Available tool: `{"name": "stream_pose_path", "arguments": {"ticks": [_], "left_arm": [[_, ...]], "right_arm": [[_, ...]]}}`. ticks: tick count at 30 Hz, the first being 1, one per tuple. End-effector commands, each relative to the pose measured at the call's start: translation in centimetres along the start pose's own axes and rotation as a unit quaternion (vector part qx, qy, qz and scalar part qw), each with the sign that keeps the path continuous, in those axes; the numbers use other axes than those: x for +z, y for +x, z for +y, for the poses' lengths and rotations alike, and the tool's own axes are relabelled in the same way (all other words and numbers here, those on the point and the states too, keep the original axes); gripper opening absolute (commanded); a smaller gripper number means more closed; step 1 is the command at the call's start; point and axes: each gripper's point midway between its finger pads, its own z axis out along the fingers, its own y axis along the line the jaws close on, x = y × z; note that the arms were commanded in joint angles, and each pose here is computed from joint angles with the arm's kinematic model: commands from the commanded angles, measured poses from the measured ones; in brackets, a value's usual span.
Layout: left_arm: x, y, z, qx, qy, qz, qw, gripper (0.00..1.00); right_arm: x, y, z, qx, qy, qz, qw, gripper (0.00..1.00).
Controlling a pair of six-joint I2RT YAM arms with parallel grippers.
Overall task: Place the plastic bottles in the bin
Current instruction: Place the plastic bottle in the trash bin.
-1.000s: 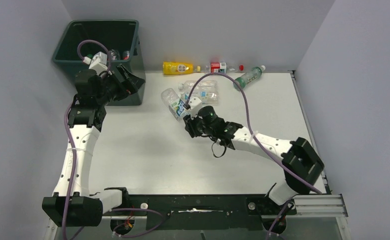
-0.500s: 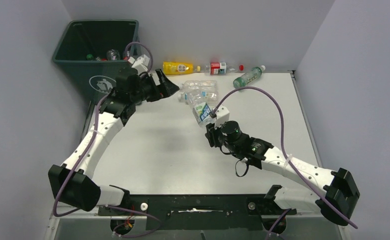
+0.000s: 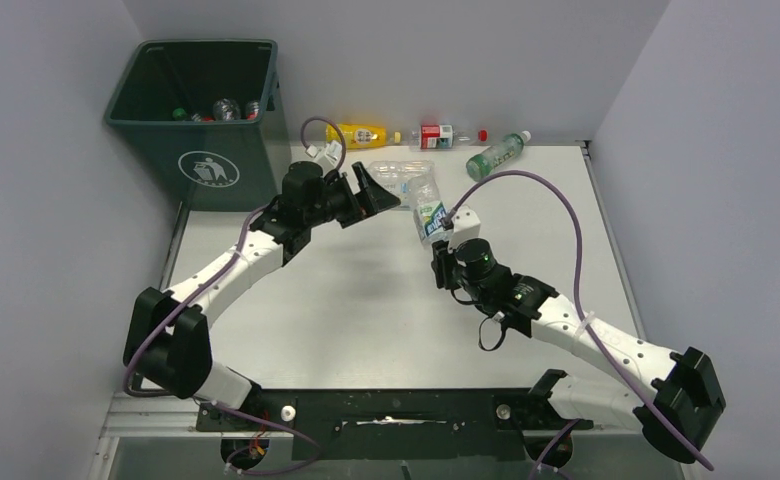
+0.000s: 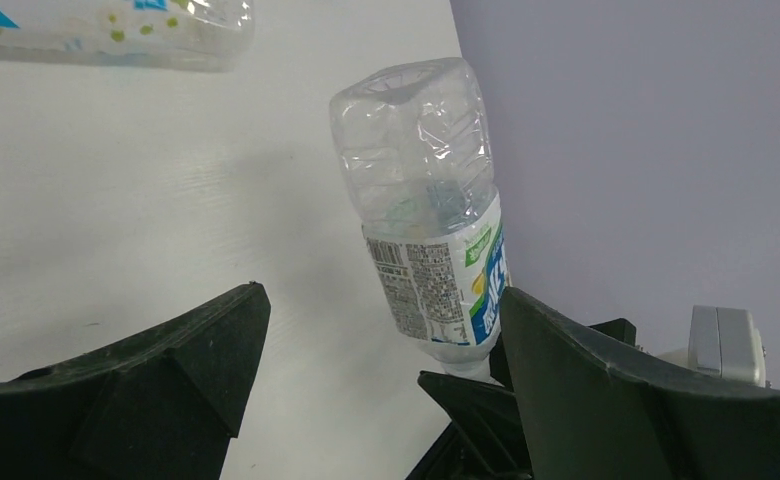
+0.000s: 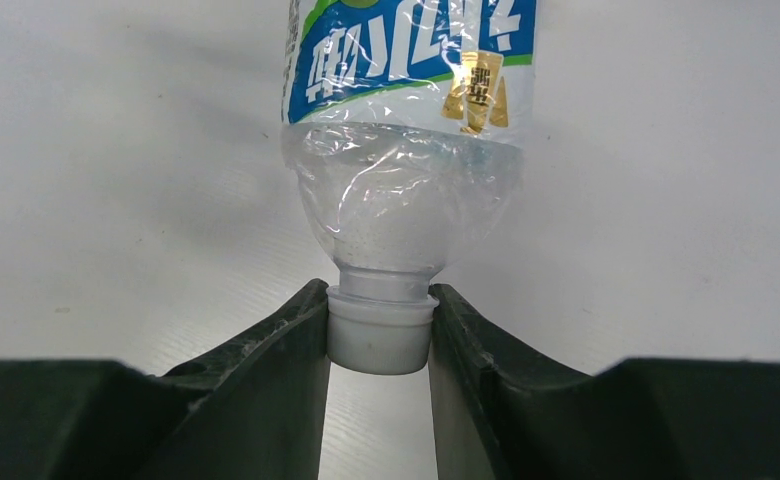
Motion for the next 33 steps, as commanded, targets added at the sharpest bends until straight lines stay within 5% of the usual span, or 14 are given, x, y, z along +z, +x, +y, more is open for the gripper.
{"name": "stream_pose_path", "arguments": {"ticks": [1, 27, 33], "left_arm": [[0.8, -0.6, -3.9, -0.021, 0.090, -0.024, 0.995, 0.86], [3.5, 2.9, -3.8, -0.045, 0.100, -0.007, 0.994, 0.86], [3.3, 2.8, -3.9, -0.032, 0.095, -0.004, 0.995, 0.71]], "right_arm": [[-0.4, -3.1, 1.0, 0.021, -0.023, -0.050, 0.998, 0.27], [-1.4, -4.1, 5.4, 0.024, -0.103, -0.073, 0.992, 0.26], [-1.2, -3.9, 5.5, 0.024, -0.100, -0.068, 0.992, 0.27]]}}
